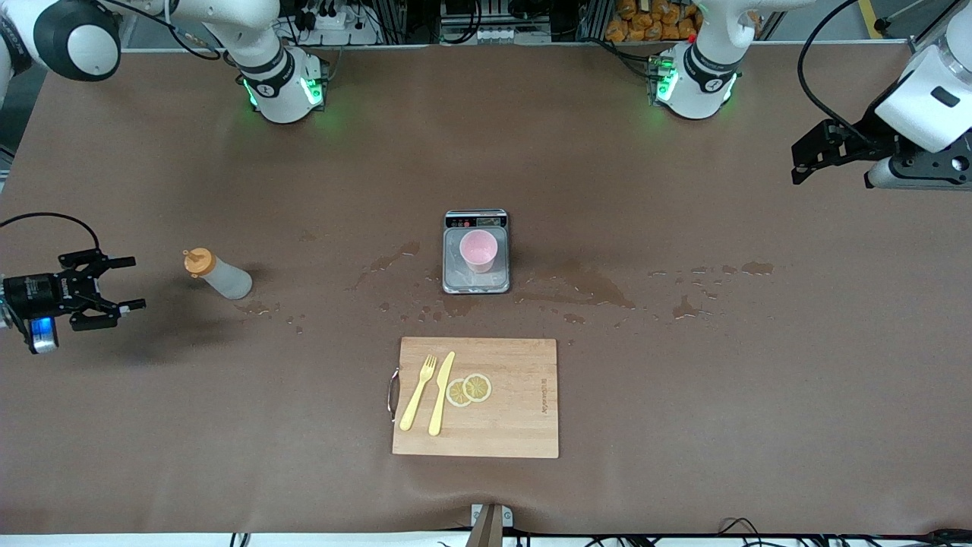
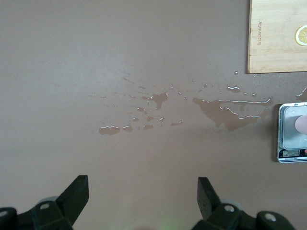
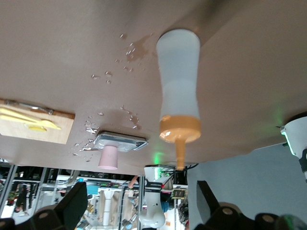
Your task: Add sauce to pink cup with both arms
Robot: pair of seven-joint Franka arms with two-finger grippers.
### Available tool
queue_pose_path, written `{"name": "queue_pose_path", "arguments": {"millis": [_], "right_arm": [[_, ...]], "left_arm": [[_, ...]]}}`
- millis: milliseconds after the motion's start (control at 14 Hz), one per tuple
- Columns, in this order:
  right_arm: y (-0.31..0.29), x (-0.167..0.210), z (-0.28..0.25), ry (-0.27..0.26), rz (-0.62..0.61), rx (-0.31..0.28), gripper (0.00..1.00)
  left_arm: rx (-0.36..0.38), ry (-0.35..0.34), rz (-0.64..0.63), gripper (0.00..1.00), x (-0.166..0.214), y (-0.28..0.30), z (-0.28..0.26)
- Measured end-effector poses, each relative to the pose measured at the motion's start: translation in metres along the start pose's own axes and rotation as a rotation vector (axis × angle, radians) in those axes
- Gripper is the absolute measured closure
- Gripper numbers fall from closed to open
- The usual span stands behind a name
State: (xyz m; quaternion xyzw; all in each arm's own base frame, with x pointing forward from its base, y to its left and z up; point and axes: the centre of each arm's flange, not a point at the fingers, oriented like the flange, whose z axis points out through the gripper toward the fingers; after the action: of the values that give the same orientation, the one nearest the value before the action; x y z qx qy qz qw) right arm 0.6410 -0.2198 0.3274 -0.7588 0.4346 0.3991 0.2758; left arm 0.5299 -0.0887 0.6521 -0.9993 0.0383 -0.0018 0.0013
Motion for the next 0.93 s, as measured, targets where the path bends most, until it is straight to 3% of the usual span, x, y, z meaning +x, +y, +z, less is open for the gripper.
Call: {"name": "queue_pose_path", "arguments": {"millis": [285,712,926], "right_arm": [[-0.042,-0.071,0.001,0.071,-0.068,-0.042,0.0],[-0.126,-0.192,0.067,0.168,0.065,-0.147,0.0],[-0.163,-0.252,0.118,0.301,0.007,-0.231,0.0]], "left_arm": [[0.0,0.0,0.0,0.0,0.0,0.0,0.0],[0.0,0.0,0.0,0.0,0.0,0.0,0.0],[0.0,0.0,0.001,0.0,0.0,0.0,0.0]]}}
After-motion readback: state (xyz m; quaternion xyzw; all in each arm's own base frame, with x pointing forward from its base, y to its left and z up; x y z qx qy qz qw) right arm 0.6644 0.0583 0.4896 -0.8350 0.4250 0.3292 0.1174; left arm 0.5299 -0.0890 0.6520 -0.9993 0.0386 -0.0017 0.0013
